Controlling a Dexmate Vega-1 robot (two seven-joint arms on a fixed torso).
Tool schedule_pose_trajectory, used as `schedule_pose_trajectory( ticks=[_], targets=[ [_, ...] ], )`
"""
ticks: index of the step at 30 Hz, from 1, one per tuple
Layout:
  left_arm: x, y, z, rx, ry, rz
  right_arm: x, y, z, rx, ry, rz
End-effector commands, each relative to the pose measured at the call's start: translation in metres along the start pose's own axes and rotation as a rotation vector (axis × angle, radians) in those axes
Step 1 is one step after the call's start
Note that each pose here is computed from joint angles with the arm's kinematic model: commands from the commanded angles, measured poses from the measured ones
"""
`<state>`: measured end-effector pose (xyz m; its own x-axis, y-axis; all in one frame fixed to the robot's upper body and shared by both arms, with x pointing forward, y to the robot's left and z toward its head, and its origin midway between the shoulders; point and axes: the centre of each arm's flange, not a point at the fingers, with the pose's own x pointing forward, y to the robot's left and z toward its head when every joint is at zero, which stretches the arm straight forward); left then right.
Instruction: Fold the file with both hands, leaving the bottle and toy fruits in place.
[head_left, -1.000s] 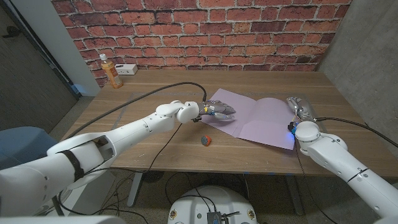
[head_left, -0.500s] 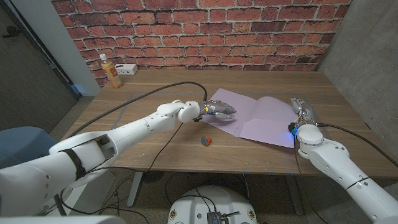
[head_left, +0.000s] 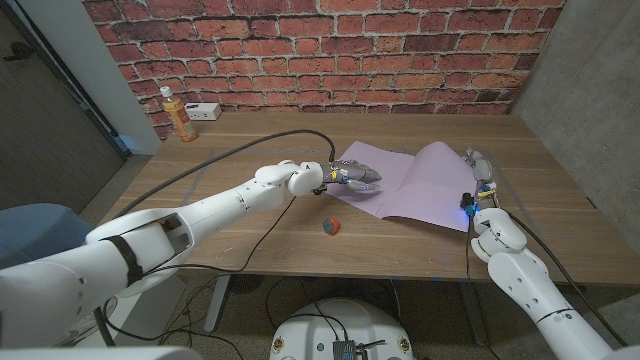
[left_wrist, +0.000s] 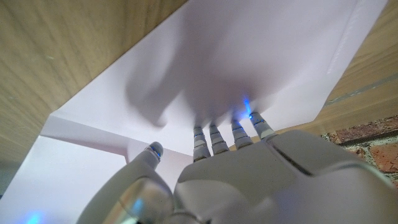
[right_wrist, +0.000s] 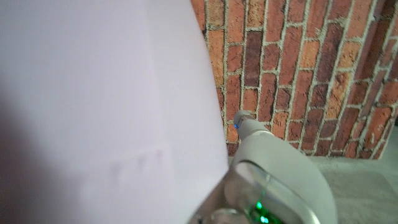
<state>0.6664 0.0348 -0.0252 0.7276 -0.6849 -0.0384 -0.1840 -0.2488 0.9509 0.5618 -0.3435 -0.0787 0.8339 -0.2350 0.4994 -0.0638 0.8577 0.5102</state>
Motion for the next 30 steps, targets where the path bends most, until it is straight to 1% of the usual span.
schedule_pose_trajectory(
  ticks=[1, 4, 6, 7, 13, 15, 19, 22, 26, 30],
  targets=[
    [0.005, -0.001, 0.0, -0.002, -0.008, -0.001, -0.005, 0.002, -0.007, 0.428, -0.177, 0.068],
    [0.005, -0.001, 0.0, 0.001, -0.009, 0.0, -0.004, 0.008, -0.01, 0.508, -0.199, 0.108],
    [0.005, -0.001, 0.0, 0.0, -0.011, 0.002, -0.003, 0.011, -0.011, 0.527, -0.204, 0.145],
    [0.005, -0.001, 0.0, 0.0, -0.011, 0.002, -0.003, 0.013, -0.011, 0.537, -0.203, 0.151],
    [0.005, -0.001, 0.0, 0.0, -0.011, 0.003, -0.004, 0.02, -0.012, 0.567, -0.157, 0.235],
    [0.005, -0.001, 0.0, 0.0, -0.014, 0.004, -0.005, 0.023, -0.013, 0.561, -0.133, 0.253],
    [0.005, 0.0, 0.001, 0.003, -0.017, 0.008, -0.005, 0.026, -0.014, 0.495, -0.073, 0.293],
    [0.006, 0.0, 0.002, 0.004, -0.016, 0.006, -0.004, 0.034, -0.017, 0.497, -0.026, 0.369],
    [0.005, 0.0, 0.004, 0.007, -0.018, 0.008, 0.0, 0.045, -0.02, 0.492, 0.06, 0.491],
    [0.004, 0.0, 0.005, 0.008, -0.017, 0.01, 0.003, 0.055, -0.021, 0.466, 0.093, 0.564]
  ],
)
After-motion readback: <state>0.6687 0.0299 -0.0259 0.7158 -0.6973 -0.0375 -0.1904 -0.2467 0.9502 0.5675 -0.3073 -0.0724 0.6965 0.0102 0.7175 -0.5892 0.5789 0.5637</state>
